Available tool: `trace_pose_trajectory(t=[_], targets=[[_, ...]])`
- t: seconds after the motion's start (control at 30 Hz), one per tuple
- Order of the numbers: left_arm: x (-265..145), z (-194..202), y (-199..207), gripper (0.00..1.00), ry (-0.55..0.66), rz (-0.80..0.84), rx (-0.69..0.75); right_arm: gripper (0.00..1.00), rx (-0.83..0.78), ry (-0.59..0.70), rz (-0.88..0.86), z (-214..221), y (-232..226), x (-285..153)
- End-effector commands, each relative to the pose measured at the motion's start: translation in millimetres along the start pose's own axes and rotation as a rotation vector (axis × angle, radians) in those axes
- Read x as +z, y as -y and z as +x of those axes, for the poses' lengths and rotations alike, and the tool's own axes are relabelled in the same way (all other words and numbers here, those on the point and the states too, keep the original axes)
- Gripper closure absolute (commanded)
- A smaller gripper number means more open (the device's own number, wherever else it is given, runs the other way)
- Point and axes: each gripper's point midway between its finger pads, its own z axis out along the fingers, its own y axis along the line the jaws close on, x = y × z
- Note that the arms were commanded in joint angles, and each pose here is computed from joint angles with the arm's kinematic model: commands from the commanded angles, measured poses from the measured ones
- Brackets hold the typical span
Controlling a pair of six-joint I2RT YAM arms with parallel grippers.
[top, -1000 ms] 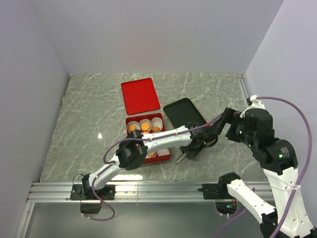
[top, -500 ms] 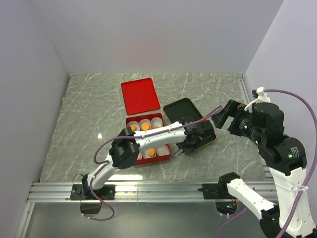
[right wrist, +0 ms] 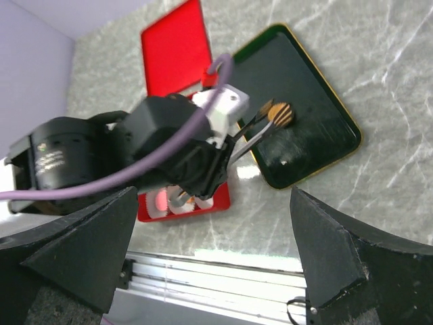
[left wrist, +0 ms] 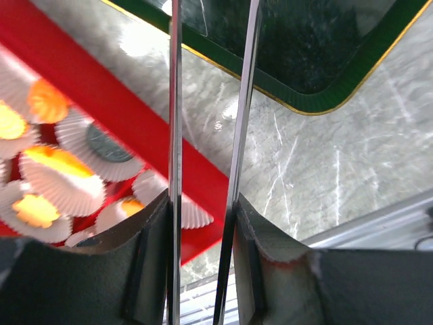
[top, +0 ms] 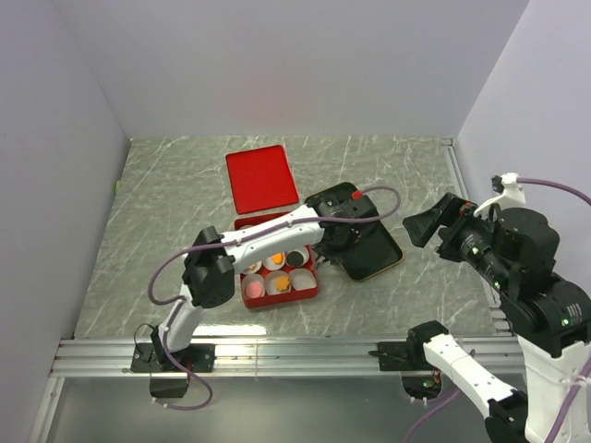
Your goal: Pack the cookies
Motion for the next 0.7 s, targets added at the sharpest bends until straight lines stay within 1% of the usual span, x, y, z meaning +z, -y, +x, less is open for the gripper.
trace_pose_trajectory(t=[0.0, 0.13, 0.2, 0.23, 0.37, 0.53, 0.6, 0.63, 0.67], targets=[[-45.9, -22.3, -14.2, 0.70, 0.122, 0.007, -0.058, 0.00, 0.017, 0.091, -0.045, -22.1, -11.2, -15.8], [-74.7, -23.4, -31.6, 0.70, 0.158, -0.012, -0.090, 0.00, 0.017, 0.087, -0.049, -24.6, -14.4, -13.5], [-82.0, -15.8, -39.1, 0.69, 0.152, -0.019, -0.102, 0.00, 0.018, 0.078, -0.042, -22.9, -13.2, -11.3], [-95.5, -14.4, -44.1, 0.69, 0.178, -0.016, -0.119, 0.00, 0.019, 0.072, -0.036, -20.6, -11.5, -9.7], [-117.3, 0.9, -56.3, 0.69, 0.201, -0.012, -0.157, 0.00, 0.024, 0.053, -0.038, -12.9, -9.7, -4.8], [-144.7, 27.2, -73.5, 0.69, 0.201, -0.015, -0.213, 0.00, 0.027, 0.028, -0.022, -5.7, -5.7, 2.3], [-145.9, 43.0, -79.6, 0.70, 0.176, -0.024, -0.223, 0.00, 0.025, 0.026, -0.016, -4.5, -4.3, 3.3], [-156.1, 50.3, -83.2, 0.70, 0.187, -0.008, -0.237, 0.00, 0.025, 0.028, -0.016, -4.6, -4.0, 3.6], [-151.7, 62.9, -84.7, 0.69, 0.158, -0.007, -0.236, 0.00, 0.022, 0.026, -0.011, -3.8, -2.8, 4.3]])
